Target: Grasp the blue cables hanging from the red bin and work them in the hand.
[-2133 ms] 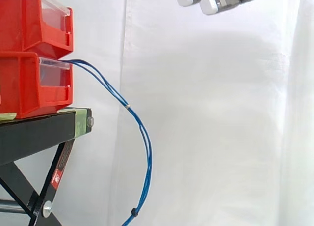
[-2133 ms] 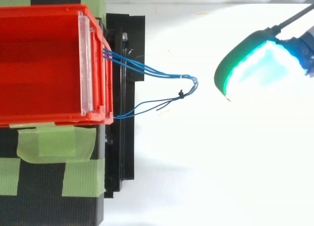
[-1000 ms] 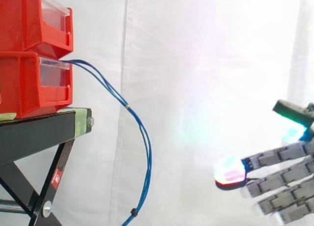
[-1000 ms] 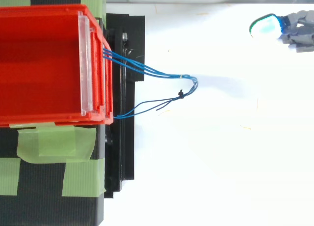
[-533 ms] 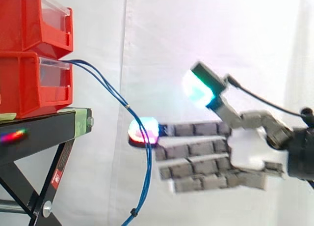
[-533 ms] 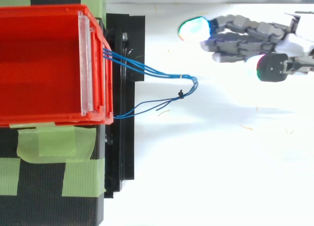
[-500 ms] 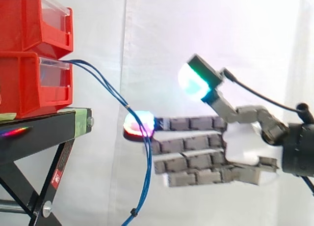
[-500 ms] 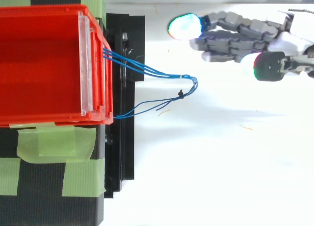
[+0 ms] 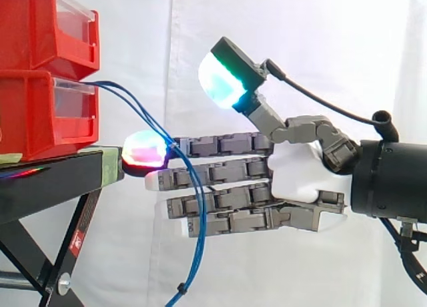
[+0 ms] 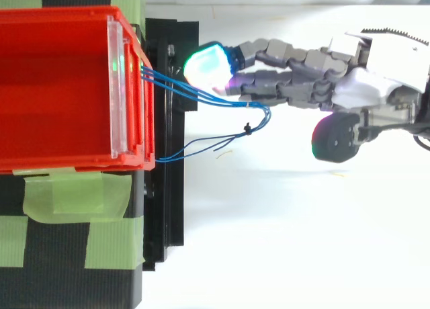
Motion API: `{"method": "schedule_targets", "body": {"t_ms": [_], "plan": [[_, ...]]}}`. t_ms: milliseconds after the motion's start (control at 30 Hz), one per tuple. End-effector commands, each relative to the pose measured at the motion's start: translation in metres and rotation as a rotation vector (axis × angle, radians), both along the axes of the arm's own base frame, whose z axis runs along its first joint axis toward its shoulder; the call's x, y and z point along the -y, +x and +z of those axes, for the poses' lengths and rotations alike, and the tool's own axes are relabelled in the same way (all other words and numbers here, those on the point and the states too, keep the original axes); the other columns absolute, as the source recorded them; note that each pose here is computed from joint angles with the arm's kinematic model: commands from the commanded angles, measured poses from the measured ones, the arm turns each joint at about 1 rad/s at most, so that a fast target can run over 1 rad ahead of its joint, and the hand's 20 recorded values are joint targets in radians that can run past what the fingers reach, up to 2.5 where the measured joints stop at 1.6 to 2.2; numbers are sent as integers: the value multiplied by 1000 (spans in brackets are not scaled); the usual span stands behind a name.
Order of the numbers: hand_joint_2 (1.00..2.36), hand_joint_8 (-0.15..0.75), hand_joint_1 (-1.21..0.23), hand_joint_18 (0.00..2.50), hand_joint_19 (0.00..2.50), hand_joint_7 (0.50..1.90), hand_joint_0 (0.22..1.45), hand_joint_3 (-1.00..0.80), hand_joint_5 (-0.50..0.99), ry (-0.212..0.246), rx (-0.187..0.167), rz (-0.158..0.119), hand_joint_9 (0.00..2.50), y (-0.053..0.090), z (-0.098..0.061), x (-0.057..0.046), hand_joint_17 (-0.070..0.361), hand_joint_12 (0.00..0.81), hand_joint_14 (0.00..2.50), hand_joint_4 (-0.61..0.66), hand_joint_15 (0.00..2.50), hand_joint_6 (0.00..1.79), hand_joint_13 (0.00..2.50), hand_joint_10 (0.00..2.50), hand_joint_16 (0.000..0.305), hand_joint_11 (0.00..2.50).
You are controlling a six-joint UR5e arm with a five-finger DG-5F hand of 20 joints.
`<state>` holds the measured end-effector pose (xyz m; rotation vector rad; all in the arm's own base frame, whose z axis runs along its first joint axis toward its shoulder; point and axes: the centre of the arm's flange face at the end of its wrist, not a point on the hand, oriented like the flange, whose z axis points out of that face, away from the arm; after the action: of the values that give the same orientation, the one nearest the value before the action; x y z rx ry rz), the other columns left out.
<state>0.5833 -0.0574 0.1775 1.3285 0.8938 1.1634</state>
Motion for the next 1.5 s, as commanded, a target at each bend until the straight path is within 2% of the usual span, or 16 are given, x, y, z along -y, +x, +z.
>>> {"method": "schedule_targets", "body": {"t_ms": [0,67,100,133,267,400,433,500,533,567,700,1033,1167,1333,1467], "plan": [[1001,257,-597,0,387,710,700,-941,-163,-7,-22,10,309,-1,-3,-6,118,350,9,140,303,7,142,4,52,192],[1001,258,-596,0,393,712,701,-945,-162,-7,-36,15,310,-1,-8,-7,118,351,10,141,308,7,146,5,53,204],[1003,261,-596,2,400,713,700,-945,-162,-5,-58,22,321,-3,-16,-9,119,352,10,141,307,7,151,6,53,220],[1001,262,-595,6,399,713,702,-951,-162,-3,-66,28,323,-3,-19,-10,119,354,10,140,317,7,158,5,53,216],[1001,266,-595,23,416,716,701,-949,-160,21,-80,62,343,-2,-29,-16,119,355,11,142,333,7,176,6,53,247],[1001,269,-595,40,419,719,701,-949,-160,20,-85,68,355,-3,-29,-19,119,360,11,144,340,7,192,7,53,271],[1001,269,-596,49,427,719,701,-945,-157,19,-102,67,356,-4,-37,-18,119,362,11,145,350,7,198,7,53,267],[1001,271,-595,66,443,718,700,-947,-157,21,-106,69,371,-4,-39,-18,120,363,11,144,359,8,215,8,53,293],[1001,273,-595,74,447,719,700,-946,-156,24,-121,72,376,-5,-48,-18,120,362,12,145,367,7,220,8,53,294],[1001,273,-597,93,448,718,703,-953,-155,43,-123,81,382,-4,-54,-20,120,363,12,144,371,7,233,8,53,305],[1001,279,-596,152,485,723,703,-947,-153,64,-114,114,410,-3,-53,-23,121,373,14,149,415,8,280,9,54,352],[1001,305,-594,285,547,733,705,-949,-133,71,-113,113,549,-1,-51,-23,122,394,17,157,523,8,424,14,54,547],[1001,307,-594,325,560,739,706,-942,-123,89,-143,114,581,-4,-53,-23,123,399,20,159,553,8,465,16,55,586],[1002,308,-594,353,572,739,707,-943,-117,93,-156,121,594,-1,-51,-23,124,399,20,163,575,9,494,16,55,590],[1002,309,-594,366,563,742,708,-947,-113,90,-161,152,592,4,-40,-25,124,398,20,163,570,8,498,14,55,576]]}}
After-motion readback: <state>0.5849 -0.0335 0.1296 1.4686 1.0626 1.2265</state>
